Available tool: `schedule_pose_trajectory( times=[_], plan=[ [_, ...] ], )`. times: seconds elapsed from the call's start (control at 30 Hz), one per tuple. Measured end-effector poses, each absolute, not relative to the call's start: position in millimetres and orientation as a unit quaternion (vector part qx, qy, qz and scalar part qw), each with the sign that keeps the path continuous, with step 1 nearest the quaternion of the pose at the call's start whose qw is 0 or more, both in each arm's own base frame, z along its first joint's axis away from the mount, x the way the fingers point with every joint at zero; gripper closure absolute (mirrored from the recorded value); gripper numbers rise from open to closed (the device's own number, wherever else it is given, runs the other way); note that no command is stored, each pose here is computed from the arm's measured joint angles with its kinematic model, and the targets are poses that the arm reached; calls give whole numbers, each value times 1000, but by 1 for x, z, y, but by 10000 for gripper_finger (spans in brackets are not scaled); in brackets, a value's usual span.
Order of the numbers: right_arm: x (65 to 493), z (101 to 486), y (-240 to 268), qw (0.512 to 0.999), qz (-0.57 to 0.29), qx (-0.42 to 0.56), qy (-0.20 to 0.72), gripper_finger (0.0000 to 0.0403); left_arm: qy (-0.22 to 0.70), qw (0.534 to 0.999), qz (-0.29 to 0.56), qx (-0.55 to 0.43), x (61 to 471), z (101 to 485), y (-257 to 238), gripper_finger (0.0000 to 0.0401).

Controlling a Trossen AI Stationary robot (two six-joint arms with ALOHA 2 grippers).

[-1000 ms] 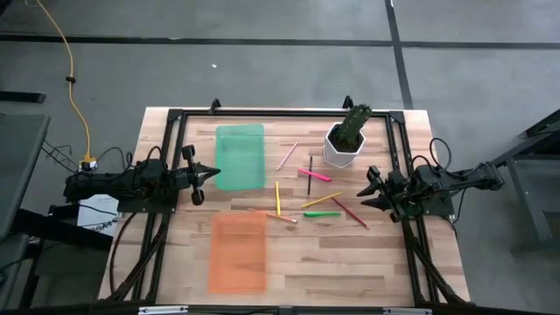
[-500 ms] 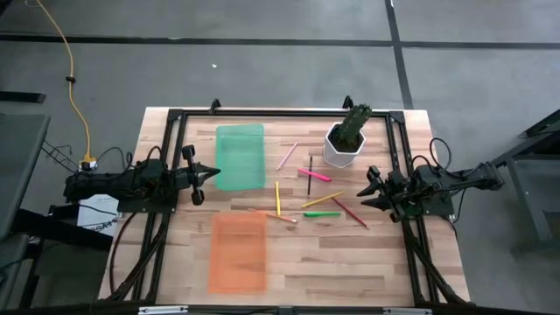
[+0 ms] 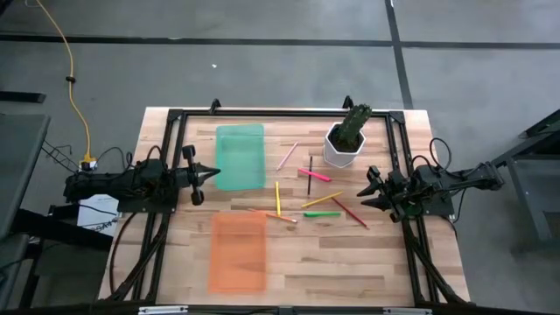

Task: Sort pens & pencils
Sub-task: Put the green pen into the green bin

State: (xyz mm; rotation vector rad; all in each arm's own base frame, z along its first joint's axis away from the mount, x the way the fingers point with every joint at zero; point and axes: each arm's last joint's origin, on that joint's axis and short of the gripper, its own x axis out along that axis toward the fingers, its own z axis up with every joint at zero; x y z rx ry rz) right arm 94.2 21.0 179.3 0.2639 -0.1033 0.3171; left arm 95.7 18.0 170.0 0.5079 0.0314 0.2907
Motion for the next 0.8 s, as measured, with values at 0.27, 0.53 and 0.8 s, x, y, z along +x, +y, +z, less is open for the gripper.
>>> schedule_pose_trajectory(
  times=[0.27,0.53,0.8],
  plan=[
    [94,179,21,981,156,100,-57,285,-19,988,144,46,96,171,18,400],
    [92,191,19,969,144,166,-112,285,-63,967,132,-209,96,172,18,400],
    [80,218,16,930,165,205,-258,285,-68,959,135,-238,96,172,18,400]
  ],
)
